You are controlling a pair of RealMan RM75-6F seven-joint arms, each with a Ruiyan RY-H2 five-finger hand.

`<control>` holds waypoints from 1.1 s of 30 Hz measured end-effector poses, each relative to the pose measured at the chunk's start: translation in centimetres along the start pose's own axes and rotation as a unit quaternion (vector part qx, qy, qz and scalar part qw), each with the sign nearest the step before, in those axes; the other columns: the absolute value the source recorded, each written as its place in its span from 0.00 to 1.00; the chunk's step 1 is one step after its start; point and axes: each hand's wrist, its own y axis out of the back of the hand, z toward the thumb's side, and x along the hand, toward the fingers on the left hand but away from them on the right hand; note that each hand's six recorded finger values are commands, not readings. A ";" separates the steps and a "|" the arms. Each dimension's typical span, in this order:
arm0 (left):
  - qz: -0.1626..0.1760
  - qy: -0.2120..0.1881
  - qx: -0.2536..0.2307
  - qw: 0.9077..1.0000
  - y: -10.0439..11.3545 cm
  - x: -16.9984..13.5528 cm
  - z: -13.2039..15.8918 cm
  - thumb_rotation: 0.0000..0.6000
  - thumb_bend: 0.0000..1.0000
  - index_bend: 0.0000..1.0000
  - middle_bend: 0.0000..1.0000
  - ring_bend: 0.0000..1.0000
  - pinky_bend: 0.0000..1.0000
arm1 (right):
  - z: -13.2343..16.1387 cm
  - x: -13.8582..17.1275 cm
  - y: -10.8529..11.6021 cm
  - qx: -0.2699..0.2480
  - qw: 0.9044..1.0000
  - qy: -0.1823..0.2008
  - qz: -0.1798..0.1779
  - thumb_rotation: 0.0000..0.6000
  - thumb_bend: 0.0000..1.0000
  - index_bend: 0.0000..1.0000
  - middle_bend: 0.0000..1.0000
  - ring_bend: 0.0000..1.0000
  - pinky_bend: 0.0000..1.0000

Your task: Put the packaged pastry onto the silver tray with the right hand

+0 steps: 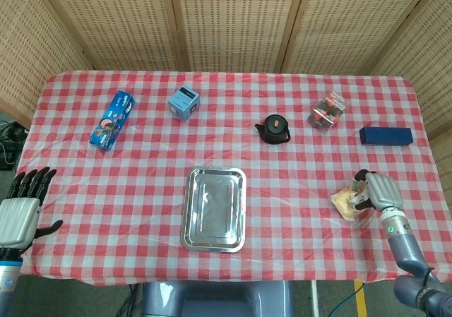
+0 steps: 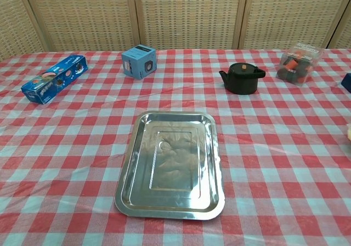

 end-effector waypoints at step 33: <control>0.008 0.020 -0.001 1.000 0.6 0.0 -1.1 1.00 0.04 0.00 0.00 0.00 0.00 | 19.2 1.6 7.3 0.001 0.984 0.169 -0.056 1.00 0.15 0.63 0.44 0.40 0.45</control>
